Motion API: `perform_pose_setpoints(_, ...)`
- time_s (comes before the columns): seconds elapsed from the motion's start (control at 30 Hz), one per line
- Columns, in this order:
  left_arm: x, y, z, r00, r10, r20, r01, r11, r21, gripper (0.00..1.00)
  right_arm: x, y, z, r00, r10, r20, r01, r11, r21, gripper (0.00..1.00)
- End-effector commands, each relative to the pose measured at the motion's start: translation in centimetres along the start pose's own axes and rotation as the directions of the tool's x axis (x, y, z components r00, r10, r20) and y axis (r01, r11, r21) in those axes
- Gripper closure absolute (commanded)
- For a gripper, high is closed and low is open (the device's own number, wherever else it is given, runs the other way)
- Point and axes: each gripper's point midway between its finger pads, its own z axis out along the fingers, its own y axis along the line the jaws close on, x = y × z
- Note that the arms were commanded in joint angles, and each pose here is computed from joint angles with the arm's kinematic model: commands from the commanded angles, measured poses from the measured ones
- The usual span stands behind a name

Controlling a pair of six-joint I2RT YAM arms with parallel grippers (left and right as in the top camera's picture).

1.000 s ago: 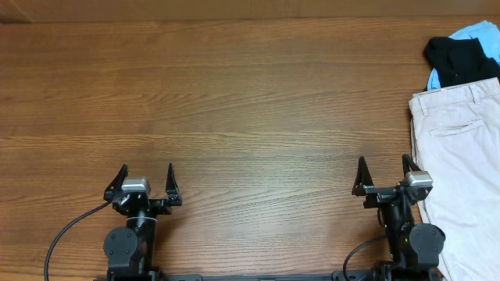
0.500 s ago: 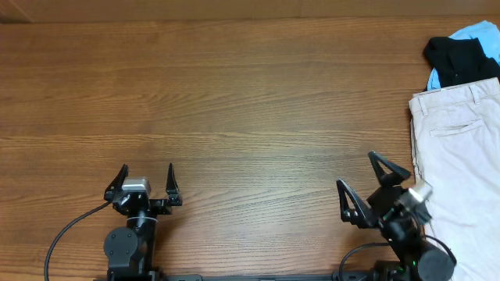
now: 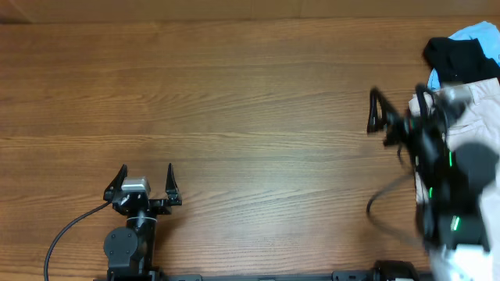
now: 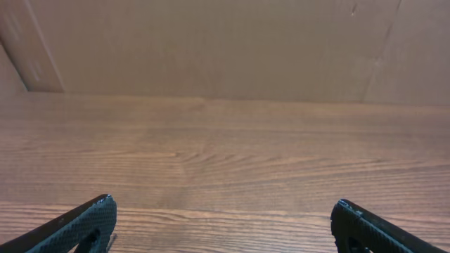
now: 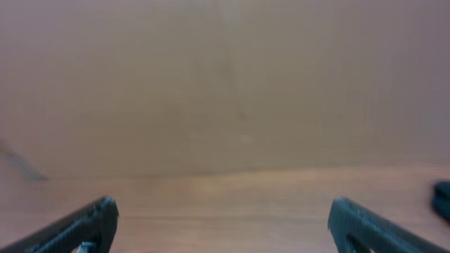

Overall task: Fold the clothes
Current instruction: 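Reach the right gripper to the beige shorts on the pile and grasp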

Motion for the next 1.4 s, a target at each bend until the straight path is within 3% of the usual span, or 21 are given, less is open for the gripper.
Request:
perform_pose_setpoints(0.0,0.1,0.0,0.0,1.000,0.013,0.001,-0.013,1.000,-0.002,0.00,1.6,-6.3,5.6,0.959,-0.072,-0.273,0.144,0.956,0.254,0.00)
perform_pose_setpoints(0.03,0.1,0.0,0.0,1.000,0.013,0.001,-0.013,1.000,-0.002,0.00,3.5,-8.2,7.6,0.910,-0.051,-0.411,0.188,0.935,0.299,0.00)
perform_pose_setpoints(0.13,0.1,0.0,0.0,1.000,0.013,0.000,-0.013,1.000,-0.002,0.00,6.9,-10.5,10.2,0.811,0.014,-0.585,0.225,0.916,0.333,0.00)
perform_pose_setpoints(0.27,0.1,0.0,0.0,1.000,0.013,0.000,-0.013,1.000,-0.002,0.00,10.0,-13.1,12.7,0.754,0.040,-0.656,0.281,0.883,0.377,0.00)
perform_pose_setpoints(0.37,0.1,0.0,0.0,1.000,0.013,0.001,-0.013,1.000,-0.002,0.00,12.4,-18.5,12.2,0.699,0.065,-0.712,0.466,0.713,0.523,0.00)
perform_pose_setpoints(0.9,0.1,0.0,0.0,1.000,0.013,0.001,-0.013,1.000,-0.002,0.00,19.8,-24.0,11.7,0.548,0.143,-0.824,0.658,0.534,0.531,0.00)
perform_pose_setpoints(0.97,0.1,0.0,0.0,1.000,0.013,0.000,-0.013,1.000,-0.002,0.00,19.9,-24.7,11.2,0.564,0.168,-0.808,0.670,0.479,0.567,0.01)
perform_pose_setpoints(1.1,0.1,0.0,0.0,1.000,0.013,0.001,-0.013,1.000,-0.002,0.00,20.4,-24.9,11.1,0.560,0.177,-0.810,0.672,0.475,0.568,0.07)
perform_pose_setpoints(1.37,0.1,0.0,0.0,1.000,0.013,0.001,-0.013,1.000,-0.002,0.00,21.1,-26.7,10.4,0.556,0.215,-0.803,0.668,0.459,0.586,0.06)
